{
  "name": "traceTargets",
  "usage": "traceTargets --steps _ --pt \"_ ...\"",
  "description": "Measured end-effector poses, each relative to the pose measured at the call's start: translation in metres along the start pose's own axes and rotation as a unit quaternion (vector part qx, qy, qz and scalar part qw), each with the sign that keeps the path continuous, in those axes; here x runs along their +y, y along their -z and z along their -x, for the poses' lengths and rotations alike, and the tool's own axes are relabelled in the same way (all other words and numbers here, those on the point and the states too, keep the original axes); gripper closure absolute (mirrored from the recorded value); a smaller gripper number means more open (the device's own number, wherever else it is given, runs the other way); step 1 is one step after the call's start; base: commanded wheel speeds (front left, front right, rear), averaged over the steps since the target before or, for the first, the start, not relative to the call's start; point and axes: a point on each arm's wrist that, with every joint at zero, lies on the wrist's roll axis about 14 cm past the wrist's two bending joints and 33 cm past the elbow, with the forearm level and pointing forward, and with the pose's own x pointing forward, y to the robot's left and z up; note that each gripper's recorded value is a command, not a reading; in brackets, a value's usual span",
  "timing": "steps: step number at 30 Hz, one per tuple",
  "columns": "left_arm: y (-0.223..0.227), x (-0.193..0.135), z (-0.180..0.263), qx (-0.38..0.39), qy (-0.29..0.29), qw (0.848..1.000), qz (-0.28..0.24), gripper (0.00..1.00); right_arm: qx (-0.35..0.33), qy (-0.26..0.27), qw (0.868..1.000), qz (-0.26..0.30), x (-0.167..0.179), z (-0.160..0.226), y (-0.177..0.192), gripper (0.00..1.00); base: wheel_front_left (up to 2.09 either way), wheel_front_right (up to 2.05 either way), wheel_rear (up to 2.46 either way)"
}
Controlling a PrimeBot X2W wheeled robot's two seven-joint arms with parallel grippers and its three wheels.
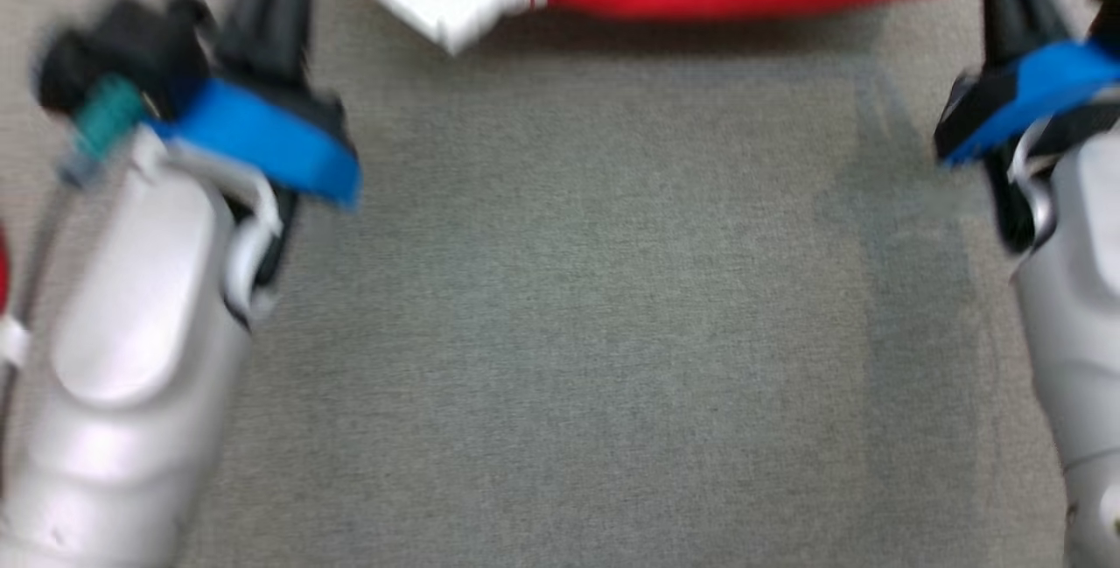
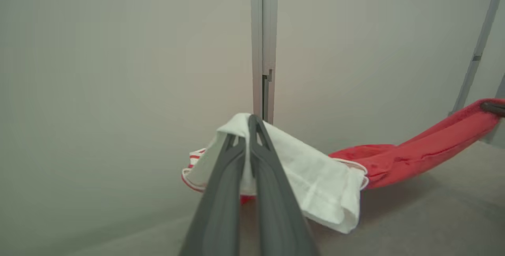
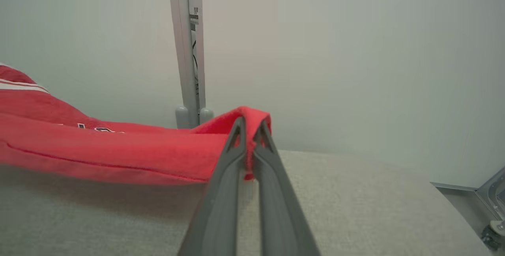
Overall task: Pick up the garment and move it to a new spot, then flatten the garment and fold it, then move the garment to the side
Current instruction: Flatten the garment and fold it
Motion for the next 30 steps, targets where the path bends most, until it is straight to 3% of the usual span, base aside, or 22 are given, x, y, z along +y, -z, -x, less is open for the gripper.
traceTargets --steps 5,18,30 --pt "0.047 -0.025 0.069 0.072 -0.016 0.995 0.061 1.0 0.063 -0.006 0.997 -0.045 0.016 0.033 0.039 1.0 0.0 0.0 0.0" --pt "0.065 -0.072 0.198 0.132 -0.113 0.96 0.218 1.0 0.144 0.013 0.984 -0.107 0.022 0.116 0.08 1.0 0.0 0.0 0.0" --pt "0.081 -0.128 0.265 0.258 -0.084 0.913 0.304 1.0 0.217 0.056 0.968 -0.109 0.013 0.176 0.108 1.0 0.0 0.0 0.0"
